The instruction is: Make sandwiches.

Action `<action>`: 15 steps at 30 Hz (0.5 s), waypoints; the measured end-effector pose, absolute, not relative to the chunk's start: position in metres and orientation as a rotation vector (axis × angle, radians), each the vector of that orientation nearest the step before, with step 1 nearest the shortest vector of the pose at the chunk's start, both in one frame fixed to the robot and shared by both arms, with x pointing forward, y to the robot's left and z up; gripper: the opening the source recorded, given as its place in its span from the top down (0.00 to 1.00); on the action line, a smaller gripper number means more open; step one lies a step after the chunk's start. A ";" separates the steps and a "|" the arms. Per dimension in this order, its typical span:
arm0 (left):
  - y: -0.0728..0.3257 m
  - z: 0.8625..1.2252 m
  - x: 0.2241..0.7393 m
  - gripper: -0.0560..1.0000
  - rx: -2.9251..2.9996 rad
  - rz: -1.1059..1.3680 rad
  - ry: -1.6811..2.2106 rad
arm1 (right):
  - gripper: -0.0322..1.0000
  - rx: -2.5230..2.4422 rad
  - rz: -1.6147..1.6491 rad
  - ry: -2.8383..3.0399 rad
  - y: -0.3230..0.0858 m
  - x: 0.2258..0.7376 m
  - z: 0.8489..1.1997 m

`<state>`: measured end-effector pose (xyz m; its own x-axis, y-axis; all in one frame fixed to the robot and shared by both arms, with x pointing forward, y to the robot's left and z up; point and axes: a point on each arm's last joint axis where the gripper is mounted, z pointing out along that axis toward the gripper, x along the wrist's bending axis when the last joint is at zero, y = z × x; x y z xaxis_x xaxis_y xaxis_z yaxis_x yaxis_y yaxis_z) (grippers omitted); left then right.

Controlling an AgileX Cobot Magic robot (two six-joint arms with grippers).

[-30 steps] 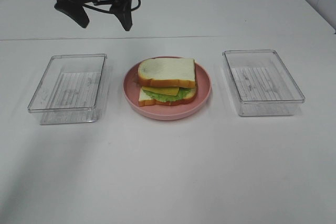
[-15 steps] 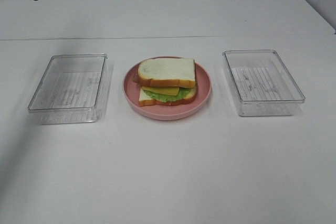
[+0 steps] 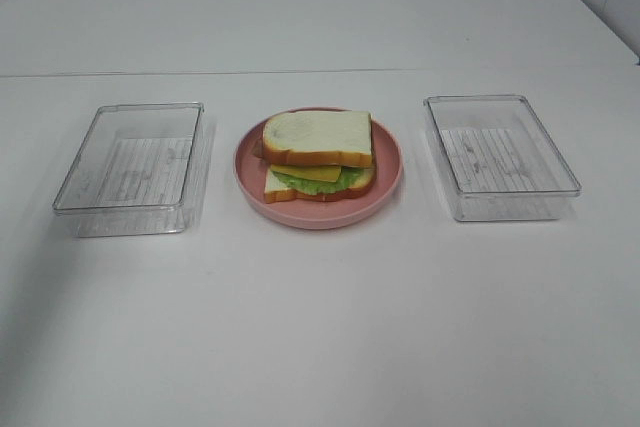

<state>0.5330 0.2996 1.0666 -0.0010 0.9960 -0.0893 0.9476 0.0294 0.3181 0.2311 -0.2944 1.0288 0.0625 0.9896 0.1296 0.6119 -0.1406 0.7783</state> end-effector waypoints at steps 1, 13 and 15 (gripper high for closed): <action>0.299 1.069 0.516 0.08 1.980 0.262 2.012 | 0.07 1.810 0.914 1.595 -0.294 0.231 1.029; 0.298 1.064 0.338 0.08 1.790 0.613 1.791 | 0.07 1.810 0.914 1.595 -0.294 0.231 1.029; 0.297 1.064 0.307 0.08 1.727 0.698 1.717 | 0.07 1.810 0.914 1.595 -0.294 0.231 1.029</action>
<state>0.3074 0.2970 1.0641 0.0251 0.9986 -0.0455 0.6839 0.0160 0.7294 0.2311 -0.2944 1.0288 0.0625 0.9896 0.1296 0.6119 -0.1406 0.7783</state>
